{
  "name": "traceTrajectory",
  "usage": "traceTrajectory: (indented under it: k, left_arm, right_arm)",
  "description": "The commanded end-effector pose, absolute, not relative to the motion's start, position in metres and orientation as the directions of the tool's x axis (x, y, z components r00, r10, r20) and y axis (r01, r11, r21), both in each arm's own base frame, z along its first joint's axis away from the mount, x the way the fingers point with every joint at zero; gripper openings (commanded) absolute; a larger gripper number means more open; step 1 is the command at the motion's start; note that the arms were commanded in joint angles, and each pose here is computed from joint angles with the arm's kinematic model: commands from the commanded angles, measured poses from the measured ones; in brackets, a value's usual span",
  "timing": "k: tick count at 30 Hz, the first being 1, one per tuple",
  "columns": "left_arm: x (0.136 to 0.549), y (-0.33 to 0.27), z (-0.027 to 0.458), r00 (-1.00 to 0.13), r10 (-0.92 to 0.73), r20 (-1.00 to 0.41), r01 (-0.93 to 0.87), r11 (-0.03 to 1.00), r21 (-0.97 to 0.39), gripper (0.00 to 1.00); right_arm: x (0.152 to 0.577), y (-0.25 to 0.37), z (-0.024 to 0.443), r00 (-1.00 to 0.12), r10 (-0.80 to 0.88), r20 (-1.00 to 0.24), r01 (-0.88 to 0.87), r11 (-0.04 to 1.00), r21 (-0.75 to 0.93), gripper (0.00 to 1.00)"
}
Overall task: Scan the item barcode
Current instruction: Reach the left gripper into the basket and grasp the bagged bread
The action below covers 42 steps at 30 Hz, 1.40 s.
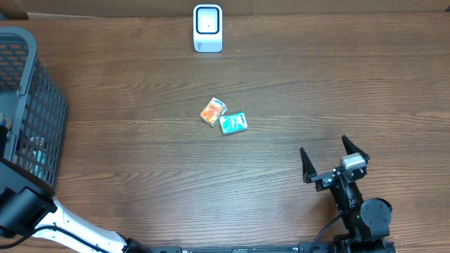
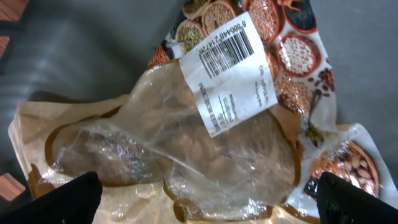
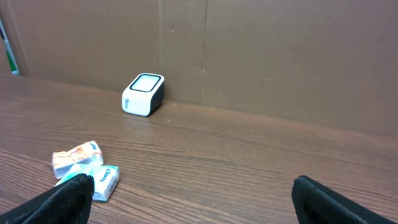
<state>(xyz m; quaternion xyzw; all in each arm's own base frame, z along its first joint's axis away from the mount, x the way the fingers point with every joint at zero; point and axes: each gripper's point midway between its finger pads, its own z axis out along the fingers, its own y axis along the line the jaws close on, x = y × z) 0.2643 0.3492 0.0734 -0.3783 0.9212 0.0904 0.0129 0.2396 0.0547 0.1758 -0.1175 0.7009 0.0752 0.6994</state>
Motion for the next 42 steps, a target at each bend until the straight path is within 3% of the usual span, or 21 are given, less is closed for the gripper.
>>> traceTrajectory:
  k: [1,11,15,16,17,21,32,42]
  left_arm:
    - [0.258,0.346,0.056,-0.737,-0.673,-0.056,-0.671,0.721,0.171,1.00]
    - [0.247,0.332,0.007,-0.740,-0.672,-0.035,-0.667,0.726,0.169,0.97]
    - [0.248,0.333,0.006,-0.740,-0.672,-0.042,-0.668,0.725,0.169,0.61]
    - [0.248,0.333,0.006,-0.739,-0.672,-0.043,-0.668,0.724,0.170,0.39]
    - [0.248,0.333,0.006,-0.739,-0.672,-0.043,-0.668,0.724,0.170,0.30]
    - [0.247,0.333,0.006,-0.739,-0.672,-0.038,-0.668,0.725,0.170,0.05]
    - [0.251,0.337,0.034,-0.728,-0.683,-0.053,-0.681,0.712,0.170,0.04]
    - [0.259,0.345,0.121,-0.673,-0.717,-0.181,-0.739,0.652,0.169,0.04]
  right_arm:
    - [0.240,0.054,0.173,0.007,-0.061,-0.998,-0.266,0.962,-0.061,1.00]
    - [0.240,0.054,0.173,0.007,-0.061,-0.998,-0.266,0.962,-0.061,1.00]
    - [0.240,0.054,0.173,0.007,-0.061,-0.998,-0.266,0.962,-0.061,1.00]
    - [0.240,0.054,0.173,0.007,-0.061,-0.998,-0.266,0.962,-0.061,1.00]
    - [0.240,0.054,0.173,0.007,-0.061,-0.998,-0.266,0.962,-0.061,1.00]
    - [0.240,0.054,0.173,0.007,-0.061,-0.998,-0.266,0.962,-0.061,1.00]
    - [0.240,0.054,0.173,0.007,-0.061,-0.998,-0.266,0.962,-0.061,1.00]
    - [0.240,0.054,0.173,0.007,-0.061,-0.998,-0.266,0.962,-0.061,1.00]
